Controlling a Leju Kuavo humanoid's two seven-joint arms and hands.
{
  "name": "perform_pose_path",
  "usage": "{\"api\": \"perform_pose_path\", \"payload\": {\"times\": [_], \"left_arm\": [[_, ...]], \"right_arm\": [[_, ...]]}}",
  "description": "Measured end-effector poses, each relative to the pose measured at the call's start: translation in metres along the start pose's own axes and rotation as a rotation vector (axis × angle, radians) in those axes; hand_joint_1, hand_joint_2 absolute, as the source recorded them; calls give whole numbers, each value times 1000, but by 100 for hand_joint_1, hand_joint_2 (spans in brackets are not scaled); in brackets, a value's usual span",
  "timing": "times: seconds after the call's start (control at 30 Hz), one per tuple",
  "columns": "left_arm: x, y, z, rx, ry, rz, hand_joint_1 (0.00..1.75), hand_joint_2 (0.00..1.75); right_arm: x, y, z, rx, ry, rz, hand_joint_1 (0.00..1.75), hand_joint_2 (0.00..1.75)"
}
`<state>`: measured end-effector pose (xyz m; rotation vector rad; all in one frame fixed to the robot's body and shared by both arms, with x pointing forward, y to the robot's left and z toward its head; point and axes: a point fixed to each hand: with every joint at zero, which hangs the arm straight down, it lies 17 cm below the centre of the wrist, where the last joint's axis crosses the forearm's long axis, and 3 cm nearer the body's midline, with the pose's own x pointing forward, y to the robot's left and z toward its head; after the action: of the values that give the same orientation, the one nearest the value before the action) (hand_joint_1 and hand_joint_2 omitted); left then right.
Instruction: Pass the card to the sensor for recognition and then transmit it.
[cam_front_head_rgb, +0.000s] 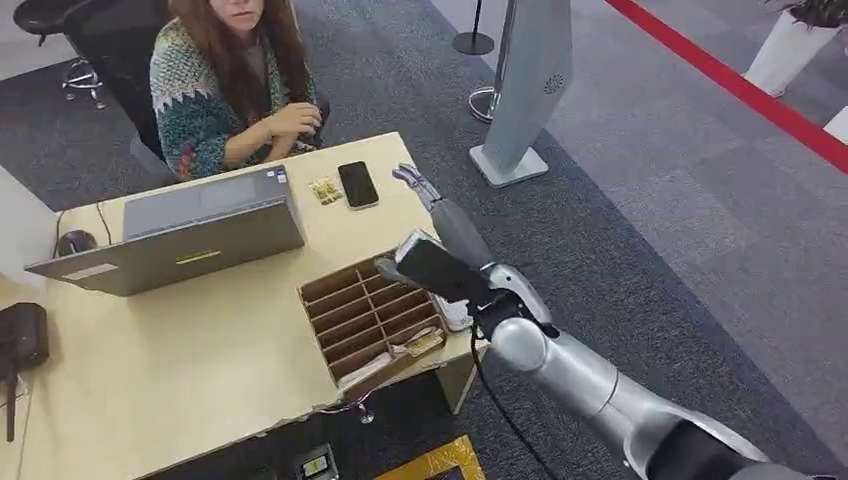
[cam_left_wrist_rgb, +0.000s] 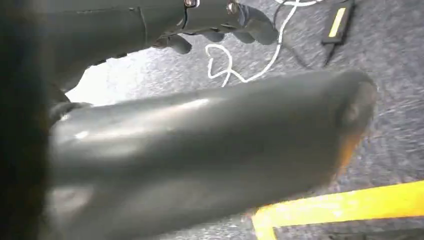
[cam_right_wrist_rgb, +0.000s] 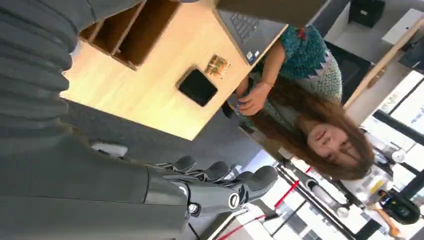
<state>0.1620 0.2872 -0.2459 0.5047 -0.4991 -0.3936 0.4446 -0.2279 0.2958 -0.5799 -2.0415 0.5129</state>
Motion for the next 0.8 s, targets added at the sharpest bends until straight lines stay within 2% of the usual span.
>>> {"api": "perform_pose_path", "payload": {"times": [0.2,0.47,0.8], "left_arm": [[-1,0,0,1,8,5,0,0],[-1,1,0,3,11,11,0,0],[-2,2,-1,4,19,17,0,0]], "right_arm": [[-20,-4,31,-5,65,-26,0,175],[-22,7,49,50,66,-18,0,175],[-18,55,73,287,65,65,0,175]]}}
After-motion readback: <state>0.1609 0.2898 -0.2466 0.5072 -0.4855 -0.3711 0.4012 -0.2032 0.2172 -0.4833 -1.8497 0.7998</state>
